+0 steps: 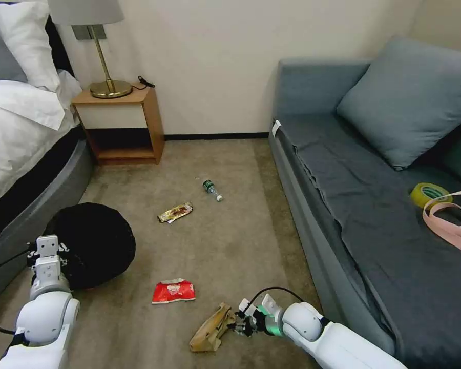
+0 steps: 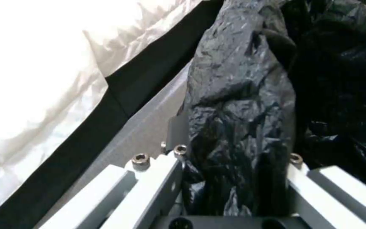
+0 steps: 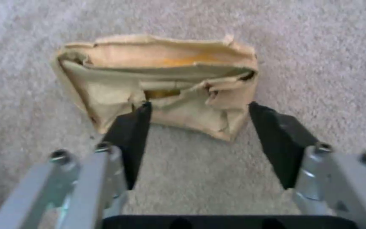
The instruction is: Pick up the trash bin, then pick up the garbage on the floor and place it into the trash bin.
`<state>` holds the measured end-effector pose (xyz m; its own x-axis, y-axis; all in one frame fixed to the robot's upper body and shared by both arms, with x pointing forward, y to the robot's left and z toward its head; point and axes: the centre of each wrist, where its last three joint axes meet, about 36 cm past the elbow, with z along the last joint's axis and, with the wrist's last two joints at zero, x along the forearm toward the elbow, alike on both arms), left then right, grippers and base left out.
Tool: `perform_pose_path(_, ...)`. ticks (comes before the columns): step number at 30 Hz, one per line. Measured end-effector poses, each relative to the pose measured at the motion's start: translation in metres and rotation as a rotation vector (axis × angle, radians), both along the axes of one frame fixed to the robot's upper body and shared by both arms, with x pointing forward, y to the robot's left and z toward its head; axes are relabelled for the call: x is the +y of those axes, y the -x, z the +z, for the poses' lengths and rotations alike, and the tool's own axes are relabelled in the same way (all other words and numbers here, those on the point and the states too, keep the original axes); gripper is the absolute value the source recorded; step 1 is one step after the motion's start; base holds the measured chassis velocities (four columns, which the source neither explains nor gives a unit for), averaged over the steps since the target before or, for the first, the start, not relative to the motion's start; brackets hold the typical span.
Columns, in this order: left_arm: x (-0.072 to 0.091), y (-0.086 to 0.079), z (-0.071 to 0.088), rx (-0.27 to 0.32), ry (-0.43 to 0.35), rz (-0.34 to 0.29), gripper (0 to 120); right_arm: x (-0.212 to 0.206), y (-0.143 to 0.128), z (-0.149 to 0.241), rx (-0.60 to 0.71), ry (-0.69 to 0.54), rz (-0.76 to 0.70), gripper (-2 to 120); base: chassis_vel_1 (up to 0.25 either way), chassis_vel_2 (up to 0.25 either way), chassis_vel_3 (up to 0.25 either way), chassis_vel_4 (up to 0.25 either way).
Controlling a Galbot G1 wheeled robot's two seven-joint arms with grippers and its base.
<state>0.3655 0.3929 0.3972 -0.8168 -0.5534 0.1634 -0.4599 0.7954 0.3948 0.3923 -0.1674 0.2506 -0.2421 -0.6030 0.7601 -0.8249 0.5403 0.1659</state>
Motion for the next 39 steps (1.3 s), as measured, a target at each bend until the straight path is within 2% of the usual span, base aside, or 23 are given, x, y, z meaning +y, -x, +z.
perform_pose_path(2, 0.0, 0.001, 0.001, -0.001, 0.0, 0.0, 4, 0.001, -0.003, 0.0, -0.002, -0.002, -0.005, 70, 0.0, 0.0, 0.0, 0.0)
perform_pose_path(3, 0.0, 0.001, 0.001, -0.001, 0.0, 0.0, 4, 0.001, -0.003, 0.0, -0.002, -0.002, -0.005, 70, 0.0, 0.0, 0.0, 0.0)
perform_pose_path(8, 0.0, 0.001, 0.001, -0.003, 0.0, 0.001, 4, 0.007, -0.009, -0.004, -0.005, -0.004, -0.011, 93, 0.0, 0.0, 0.0, 0.0)
perform_pose_path(11, 0.0, 0.002, 0.002, -0.003, 0.0, 0.001, 4, 0.012, -0.009, -0.005, -0.005, -0.01, -0.008, 99, 0.0, 0.0, 0.0, 0.0)
perform_pose_path(34, 0.0, 0.007, -0.001, -0.008, 0.007, 0.005, 4, 0.036, -0.008, -0.025, -0.034, -0.002, 0.043, 100, 0.0, 0.0, 0.0, 0.0)
perform_pose_path(37, 0.0, 0.008, -0.002, -0.008, 0.007, 0.005, 4, 0.039, -0.007, -0.029, -0.032, -0.002, 0.048, 97, 0.0, 0.0, 0.0, 0.0)
perform_pose_path(39, 0.001, 0.009, -0.002, -0.011, 0.005, 0.006, 4, 0.039, -0.007, -0.031, -0.031, 0.0, 0.049, 86, 0.0, 0.0, 0.0, 0.0)
